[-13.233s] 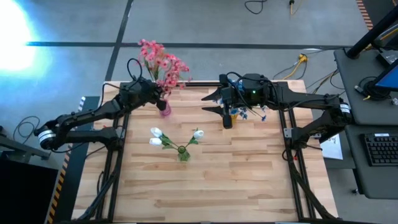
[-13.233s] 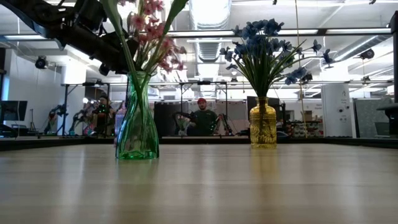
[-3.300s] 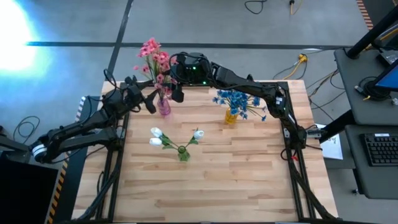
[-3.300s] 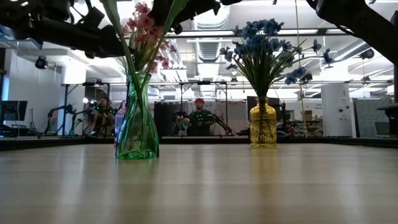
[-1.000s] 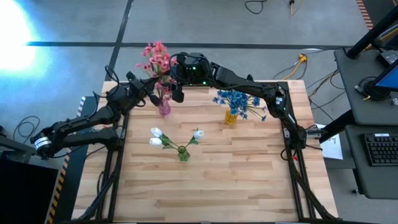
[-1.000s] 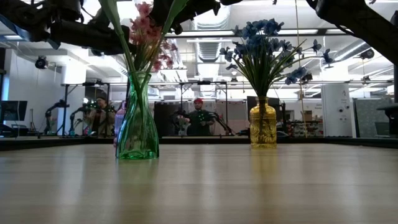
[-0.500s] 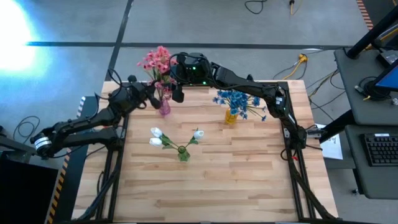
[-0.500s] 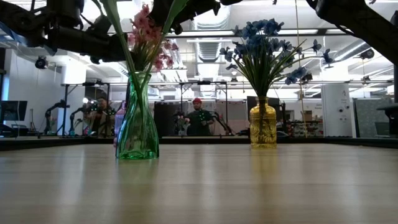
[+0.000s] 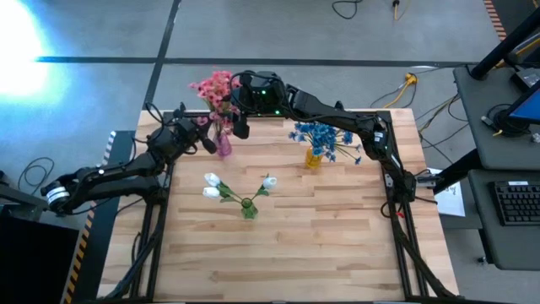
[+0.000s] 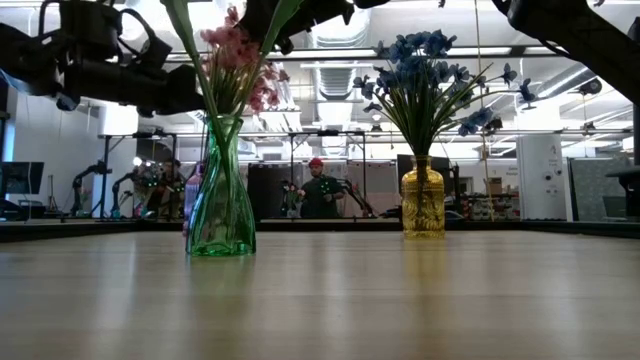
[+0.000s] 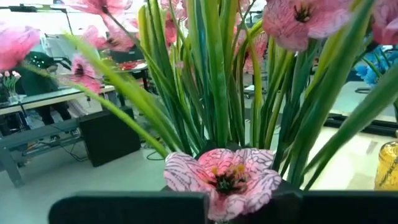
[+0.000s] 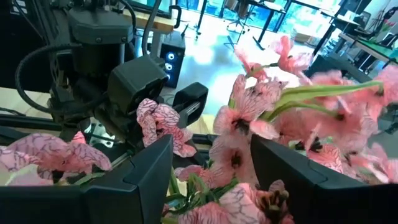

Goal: Sort flowers into vase by color
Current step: Put the pink flowers into the pink vase

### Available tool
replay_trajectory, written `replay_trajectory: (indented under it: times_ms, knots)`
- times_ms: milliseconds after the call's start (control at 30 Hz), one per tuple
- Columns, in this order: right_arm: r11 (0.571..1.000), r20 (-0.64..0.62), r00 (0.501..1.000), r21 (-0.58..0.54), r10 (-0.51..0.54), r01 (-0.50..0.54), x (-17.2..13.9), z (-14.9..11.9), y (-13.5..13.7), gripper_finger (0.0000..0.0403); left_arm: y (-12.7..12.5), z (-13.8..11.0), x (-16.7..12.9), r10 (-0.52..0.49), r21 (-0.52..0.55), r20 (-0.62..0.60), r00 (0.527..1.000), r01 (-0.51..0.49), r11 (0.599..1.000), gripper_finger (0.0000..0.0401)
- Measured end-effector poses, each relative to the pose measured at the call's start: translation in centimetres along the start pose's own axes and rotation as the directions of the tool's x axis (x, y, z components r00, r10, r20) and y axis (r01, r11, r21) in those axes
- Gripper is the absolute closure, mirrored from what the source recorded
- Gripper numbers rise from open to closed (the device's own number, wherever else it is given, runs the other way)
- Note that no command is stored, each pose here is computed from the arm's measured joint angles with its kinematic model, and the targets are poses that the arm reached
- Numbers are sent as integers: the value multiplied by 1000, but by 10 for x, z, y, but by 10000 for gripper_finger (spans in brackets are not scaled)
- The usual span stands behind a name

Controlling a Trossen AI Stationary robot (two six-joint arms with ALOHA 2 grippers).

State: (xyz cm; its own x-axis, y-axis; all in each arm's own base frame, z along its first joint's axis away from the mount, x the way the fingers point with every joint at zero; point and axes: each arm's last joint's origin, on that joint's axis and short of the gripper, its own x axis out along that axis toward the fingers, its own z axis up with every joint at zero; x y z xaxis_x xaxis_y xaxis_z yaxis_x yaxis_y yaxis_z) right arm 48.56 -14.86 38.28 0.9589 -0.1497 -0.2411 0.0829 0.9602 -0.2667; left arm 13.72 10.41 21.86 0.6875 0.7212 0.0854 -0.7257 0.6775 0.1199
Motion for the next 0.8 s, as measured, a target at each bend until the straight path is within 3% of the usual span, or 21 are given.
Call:
replay_trajectory:
  times_ms: [433, 800]
  knots:
    - [1000, 2, 1000, -1, -17, 17, -1, 1, -1, 193, -3, -6, -2, -73, 17, -9, 997, 73, 997, 401]
    - [1000, 5, 1000, 6, -19, 19, -2, 3, -1, 193, -3, -19, -8, -78, 74, -19, 997, 79, 994, 401]
